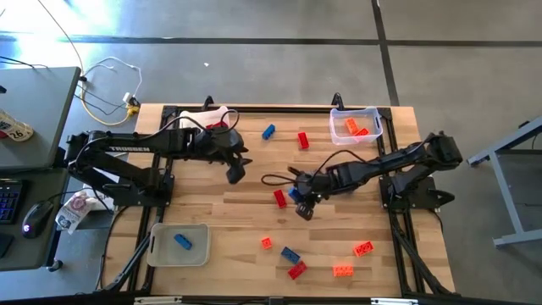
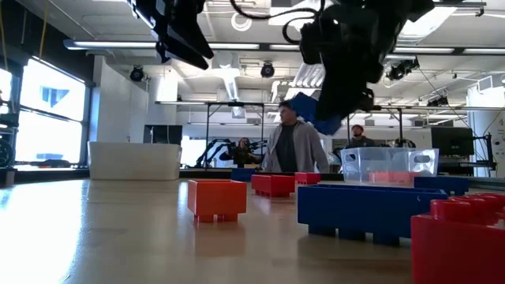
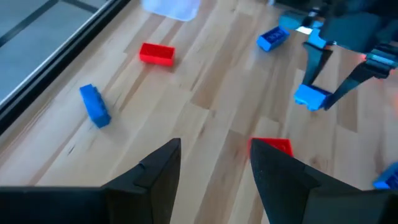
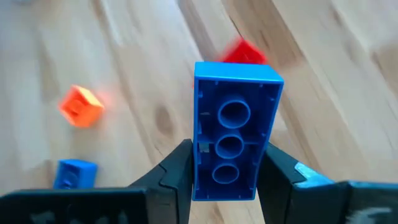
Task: Sort & place blocks by color
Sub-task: Put the blue game piece into the gray bin
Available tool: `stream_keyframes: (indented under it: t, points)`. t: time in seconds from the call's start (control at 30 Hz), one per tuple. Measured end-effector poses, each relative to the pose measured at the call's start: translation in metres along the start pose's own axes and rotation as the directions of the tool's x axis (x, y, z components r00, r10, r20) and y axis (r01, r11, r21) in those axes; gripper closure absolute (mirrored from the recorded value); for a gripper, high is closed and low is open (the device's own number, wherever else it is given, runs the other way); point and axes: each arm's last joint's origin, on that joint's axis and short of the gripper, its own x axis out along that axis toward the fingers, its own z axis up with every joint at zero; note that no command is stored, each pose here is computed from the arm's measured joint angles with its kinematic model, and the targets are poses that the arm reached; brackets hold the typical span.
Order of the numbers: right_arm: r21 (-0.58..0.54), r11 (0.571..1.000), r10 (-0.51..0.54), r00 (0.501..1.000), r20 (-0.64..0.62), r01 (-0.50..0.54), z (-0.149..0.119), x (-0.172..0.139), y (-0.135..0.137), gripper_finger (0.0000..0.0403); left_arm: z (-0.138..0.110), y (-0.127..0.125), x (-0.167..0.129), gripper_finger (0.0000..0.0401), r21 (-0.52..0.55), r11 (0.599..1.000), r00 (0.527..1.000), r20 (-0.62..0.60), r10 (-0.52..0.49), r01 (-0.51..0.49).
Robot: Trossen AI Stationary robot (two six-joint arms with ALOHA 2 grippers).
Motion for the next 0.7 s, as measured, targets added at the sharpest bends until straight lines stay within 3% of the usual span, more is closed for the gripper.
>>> stream_keyframes:
  t: [0.37,0.7]
  points:
    - [-0.135,0.989,0.094,0.973,0.212,-0.066,0.026,-0.003,0.002,0.0293,0.005,-0.013,-0.002,0.0222,0.112,0.982,0.987,0.046,-0.156,0.150]
    - [-0.247,0.967,0.153,0.920,0.362,-0.063,0.045,-0.008,-0.001,0.0293,0.005,-0.023,-0.004,0.0222,0.187,0.965,0.977,0.064,-0.202,0.187]
